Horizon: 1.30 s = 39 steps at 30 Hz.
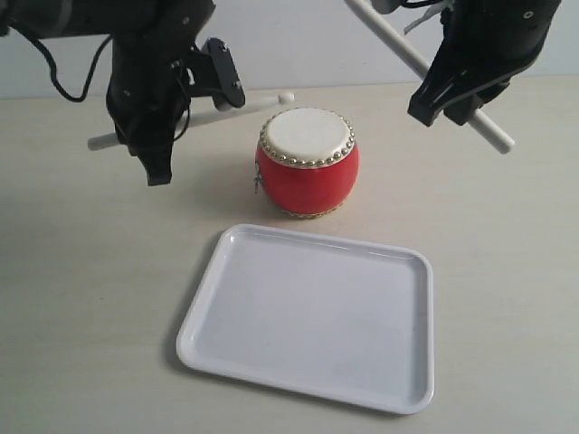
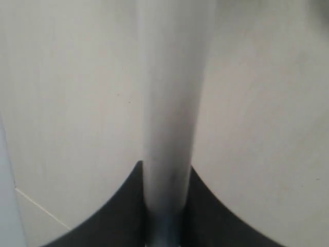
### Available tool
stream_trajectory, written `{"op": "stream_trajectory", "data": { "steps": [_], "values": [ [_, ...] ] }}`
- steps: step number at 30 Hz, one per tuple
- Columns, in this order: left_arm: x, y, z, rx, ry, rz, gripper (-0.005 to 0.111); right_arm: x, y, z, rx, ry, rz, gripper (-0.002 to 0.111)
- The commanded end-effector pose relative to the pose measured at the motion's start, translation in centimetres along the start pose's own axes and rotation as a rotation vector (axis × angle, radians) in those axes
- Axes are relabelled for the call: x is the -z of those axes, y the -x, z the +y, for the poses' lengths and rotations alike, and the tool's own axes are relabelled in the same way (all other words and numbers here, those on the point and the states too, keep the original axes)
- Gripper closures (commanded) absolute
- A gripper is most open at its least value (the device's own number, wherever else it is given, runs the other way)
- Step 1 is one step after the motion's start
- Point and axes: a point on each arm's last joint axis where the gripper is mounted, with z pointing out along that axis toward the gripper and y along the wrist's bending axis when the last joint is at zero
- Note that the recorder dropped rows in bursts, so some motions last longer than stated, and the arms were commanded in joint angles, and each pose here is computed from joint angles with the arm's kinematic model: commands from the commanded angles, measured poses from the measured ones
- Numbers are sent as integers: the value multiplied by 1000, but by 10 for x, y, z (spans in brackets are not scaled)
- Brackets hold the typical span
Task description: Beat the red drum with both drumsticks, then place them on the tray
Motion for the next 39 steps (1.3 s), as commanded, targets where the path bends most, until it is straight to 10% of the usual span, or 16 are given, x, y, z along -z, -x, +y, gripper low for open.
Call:
{"op": "stream_trajectory", "data": {
  "steps": [1,12,26,39],
  "values": [
    [35,-15,7,71,11,-70,107,-33,10,10,22,79,72,108],
    [76,-37,12,168,18,-180,107,-143,6,21,50,13,401,108],
    [10,3,-5,29,-72,-91,107,8,-16,-10,-45,-130,11,108],
    [-33,18,-7,4,-25,71,107,20,-20,-11,-49,-134,-20,108]
  ]
}}
